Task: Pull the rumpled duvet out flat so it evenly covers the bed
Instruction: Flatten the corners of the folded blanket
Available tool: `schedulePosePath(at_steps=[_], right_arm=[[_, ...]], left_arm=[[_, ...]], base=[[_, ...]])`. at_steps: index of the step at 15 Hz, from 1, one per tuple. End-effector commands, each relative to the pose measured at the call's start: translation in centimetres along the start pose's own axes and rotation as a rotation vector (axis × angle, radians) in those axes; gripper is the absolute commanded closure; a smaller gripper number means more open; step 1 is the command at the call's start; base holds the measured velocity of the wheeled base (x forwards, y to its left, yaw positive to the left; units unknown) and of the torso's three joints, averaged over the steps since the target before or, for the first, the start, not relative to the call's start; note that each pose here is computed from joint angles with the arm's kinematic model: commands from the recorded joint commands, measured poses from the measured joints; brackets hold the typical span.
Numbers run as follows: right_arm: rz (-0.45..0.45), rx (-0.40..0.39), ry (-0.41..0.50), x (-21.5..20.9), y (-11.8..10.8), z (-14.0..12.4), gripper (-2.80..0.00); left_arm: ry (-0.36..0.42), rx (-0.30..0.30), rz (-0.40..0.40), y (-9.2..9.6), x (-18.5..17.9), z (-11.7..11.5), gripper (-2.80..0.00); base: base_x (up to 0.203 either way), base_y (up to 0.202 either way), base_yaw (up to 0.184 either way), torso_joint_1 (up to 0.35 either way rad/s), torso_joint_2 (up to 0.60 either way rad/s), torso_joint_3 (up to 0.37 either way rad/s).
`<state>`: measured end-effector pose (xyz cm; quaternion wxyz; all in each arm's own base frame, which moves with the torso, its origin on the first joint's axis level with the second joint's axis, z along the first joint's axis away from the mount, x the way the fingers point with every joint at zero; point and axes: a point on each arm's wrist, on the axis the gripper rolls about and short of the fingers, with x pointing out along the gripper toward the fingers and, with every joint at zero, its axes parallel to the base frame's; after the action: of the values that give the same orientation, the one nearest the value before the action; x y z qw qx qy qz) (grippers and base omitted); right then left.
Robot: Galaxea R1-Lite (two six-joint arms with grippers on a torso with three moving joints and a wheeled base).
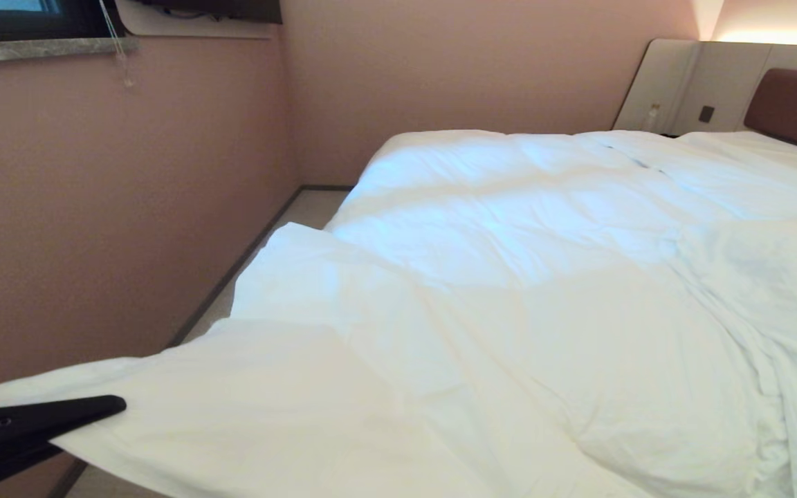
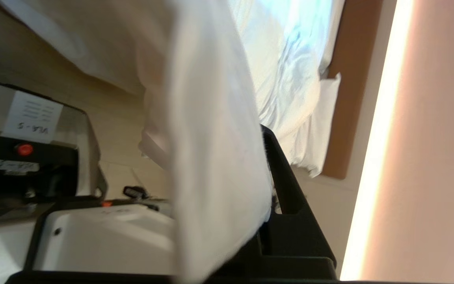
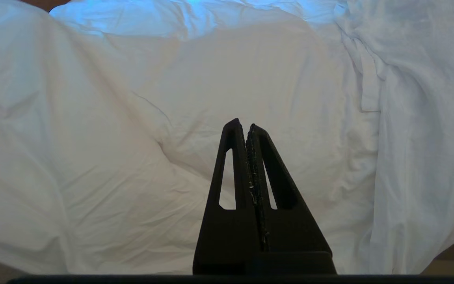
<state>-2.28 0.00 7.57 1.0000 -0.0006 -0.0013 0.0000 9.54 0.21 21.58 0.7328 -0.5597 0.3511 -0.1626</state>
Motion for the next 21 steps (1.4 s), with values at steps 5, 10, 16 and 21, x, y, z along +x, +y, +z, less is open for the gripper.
schedulePosePath(at_steps=[5,10,16,21], right_arm=[[0.0,0.0,0.0,0.0,0.0,0.0,0.0],[0.0,0.0,0.0,0.0,0.0,0.0,0.0],[0.0,0.0,0.0,0.0,0.0,0.0,0.0],[0.0,0.0,0.0,0.0,0.0,0.0,0.0]], left_arm=[[0.131,0.087,-0.027,-0.3,-0.2,-2.1,0.0],[0.204,0.078,-0.008,-0.2,0.8,-1.9,0.0],[0.226,0.05,0.027,-0.6,2.0,-0.9,0.0],[0.315,-0.007,0.119,-1.0,0.7,-2.3,0.0]], base=[[0.0,0.0,0.0,0.0,0.0,0.0],[0.0,0.0,0.0,0.0,0.0,0.0],[0.0,0.0,0.0,0.0,0.0,0.0],[0.0,0.0,0.0,0.0,0.0,0.0]])
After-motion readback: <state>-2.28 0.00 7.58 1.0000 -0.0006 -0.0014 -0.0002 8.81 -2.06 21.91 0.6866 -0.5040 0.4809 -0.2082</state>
